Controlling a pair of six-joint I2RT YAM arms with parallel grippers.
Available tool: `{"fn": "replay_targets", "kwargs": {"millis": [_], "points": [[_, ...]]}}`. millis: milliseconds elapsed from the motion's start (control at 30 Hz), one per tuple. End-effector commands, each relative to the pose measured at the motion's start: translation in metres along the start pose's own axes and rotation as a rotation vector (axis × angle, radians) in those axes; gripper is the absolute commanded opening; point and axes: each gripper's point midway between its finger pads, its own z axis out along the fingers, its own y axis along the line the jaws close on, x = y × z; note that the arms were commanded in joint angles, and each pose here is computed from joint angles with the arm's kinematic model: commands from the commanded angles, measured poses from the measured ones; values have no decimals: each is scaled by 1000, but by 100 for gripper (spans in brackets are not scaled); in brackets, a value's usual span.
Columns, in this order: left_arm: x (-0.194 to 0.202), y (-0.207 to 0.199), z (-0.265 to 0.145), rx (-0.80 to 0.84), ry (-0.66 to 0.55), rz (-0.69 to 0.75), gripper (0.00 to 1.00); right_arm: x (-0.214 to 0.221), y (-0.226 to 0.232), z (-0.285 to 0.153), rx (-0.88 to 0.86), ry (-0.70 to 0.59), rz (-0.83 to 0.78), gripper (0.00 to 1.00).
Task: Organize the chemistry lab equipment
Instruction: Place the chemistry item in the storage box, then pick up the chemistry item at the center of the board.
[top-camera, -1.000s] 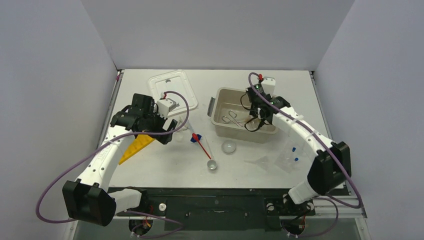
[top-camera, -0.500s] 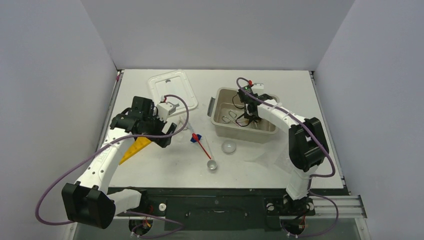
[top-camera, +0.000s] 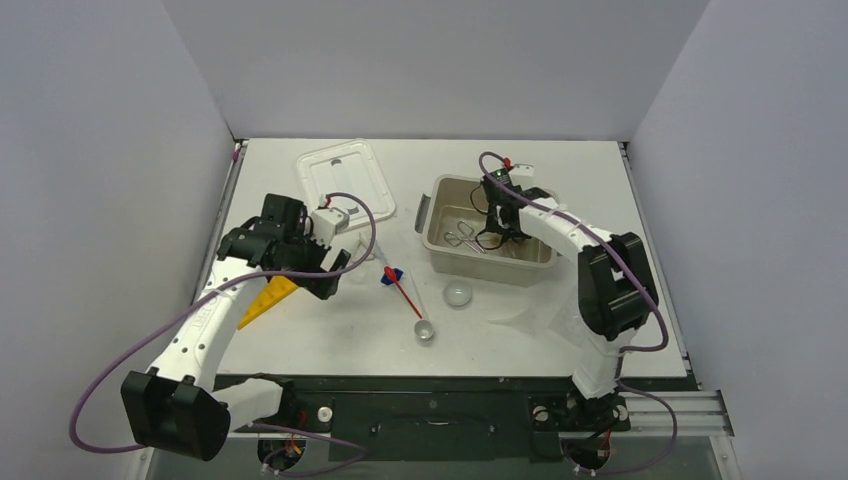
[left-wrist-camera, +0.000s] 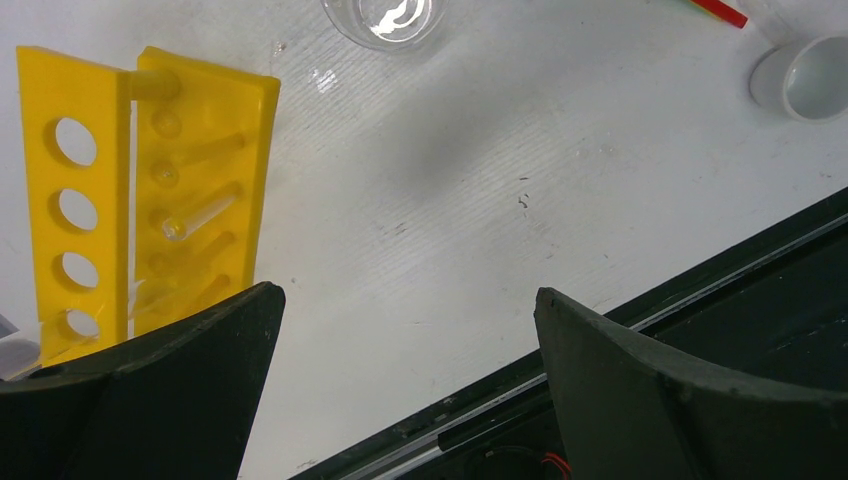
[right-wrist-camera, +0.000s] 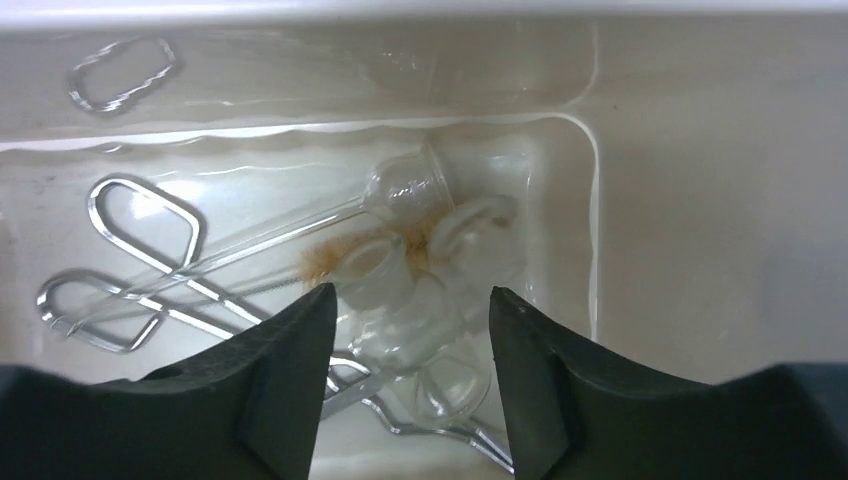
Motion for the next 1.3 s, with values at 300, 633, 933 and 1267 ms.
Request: {"fn": "replay_targets", "kwargs": {"millis": [300, 633, 933, 1267], "points": [[-26, 9, -32, -49, -70, 9, 97, -22, -41, -136, -187, -224, 179, 65], [-28, 5, -19, -18, -68, 13, 97, 111, -80, -139, -236, -106, 265, 64], [-30, 1, -16, -4, -88, 14, 97, 170, -75, -121, -259, -4, 267, 59], [-28, 2, -9, -2, -78, 13, 97, 195, -50, -105, -350, 64, 313, 41]]}}
